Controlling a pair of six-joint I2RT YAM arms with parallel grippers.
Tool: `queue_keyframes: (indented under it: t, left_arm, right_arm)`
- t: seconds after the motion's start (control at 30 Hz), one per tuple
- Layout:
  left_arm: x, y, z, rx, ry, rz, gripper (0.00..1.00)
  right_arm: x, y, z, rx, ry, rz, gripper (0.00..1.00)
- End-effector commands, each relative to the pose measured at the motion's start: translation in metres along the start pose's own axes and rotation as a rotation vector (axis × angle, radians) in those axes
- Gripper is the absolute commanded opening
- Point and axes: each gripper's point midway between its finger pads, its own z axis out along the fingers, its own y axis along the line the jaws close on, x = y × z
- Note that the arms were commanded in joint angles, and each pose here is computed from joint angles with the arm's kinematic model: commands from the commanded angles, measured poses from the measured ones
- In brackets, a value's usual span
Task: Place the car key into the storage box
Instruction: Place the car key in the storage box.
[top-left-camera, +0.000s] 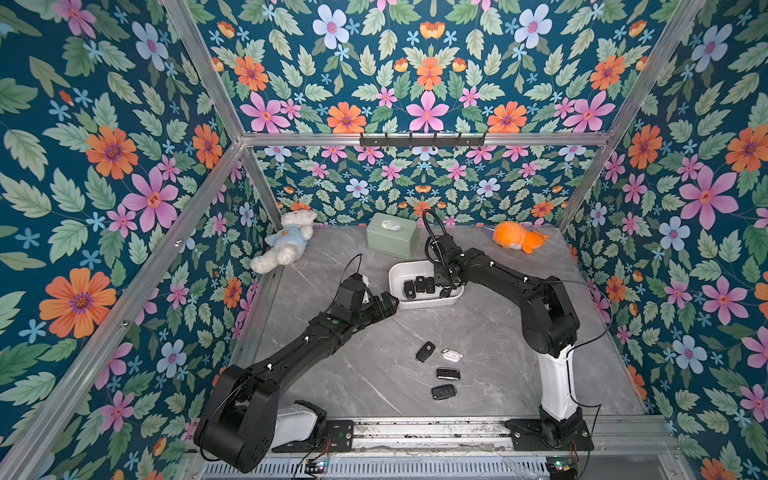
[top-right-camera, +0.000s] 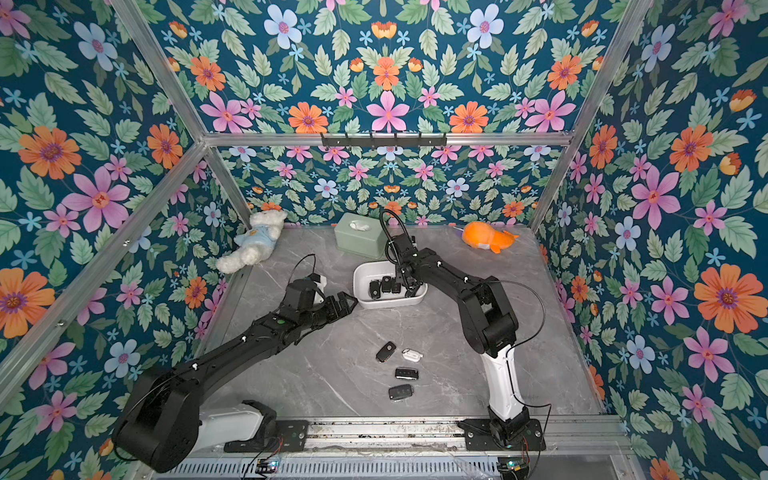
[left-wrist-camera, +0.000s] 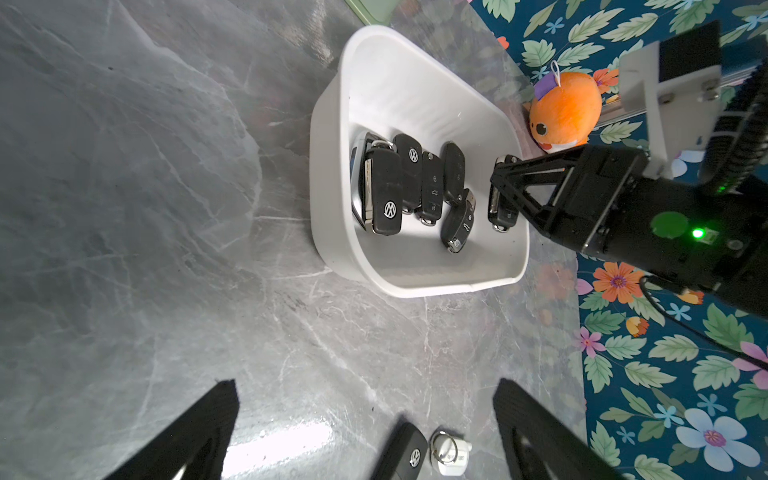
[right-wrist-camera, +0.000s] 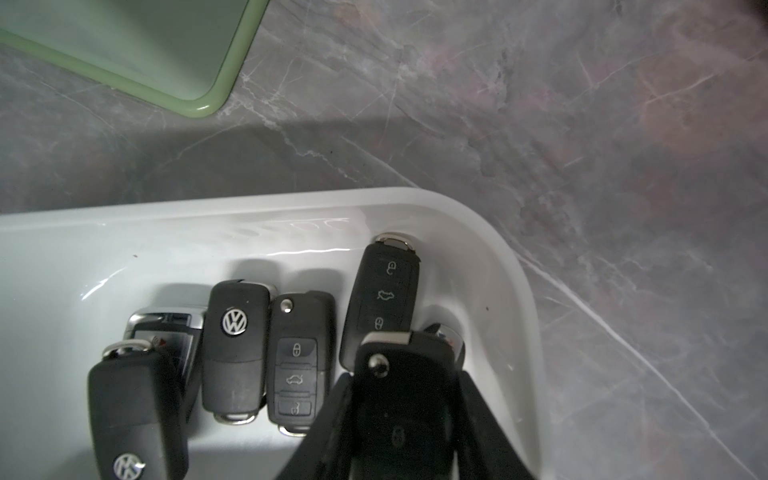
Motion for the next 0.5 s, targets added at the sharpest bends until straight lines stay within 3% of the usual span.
queue_keyframes:
  t: [0.0,0.47]
  left_arm:
    - [0.002,0.000,-0.001,0.001,0.004,0.009,1.00]
    - [0.007,0.003,-0.004,-0.009,0.005,0.012,1.00]
  right_arm:
    - [0.000,0.002,0.004,-0.004,0.013,-0.016,0.30]
    - [0.008,0.014,0.026,-0.036,0.063,-0.013,0.33]
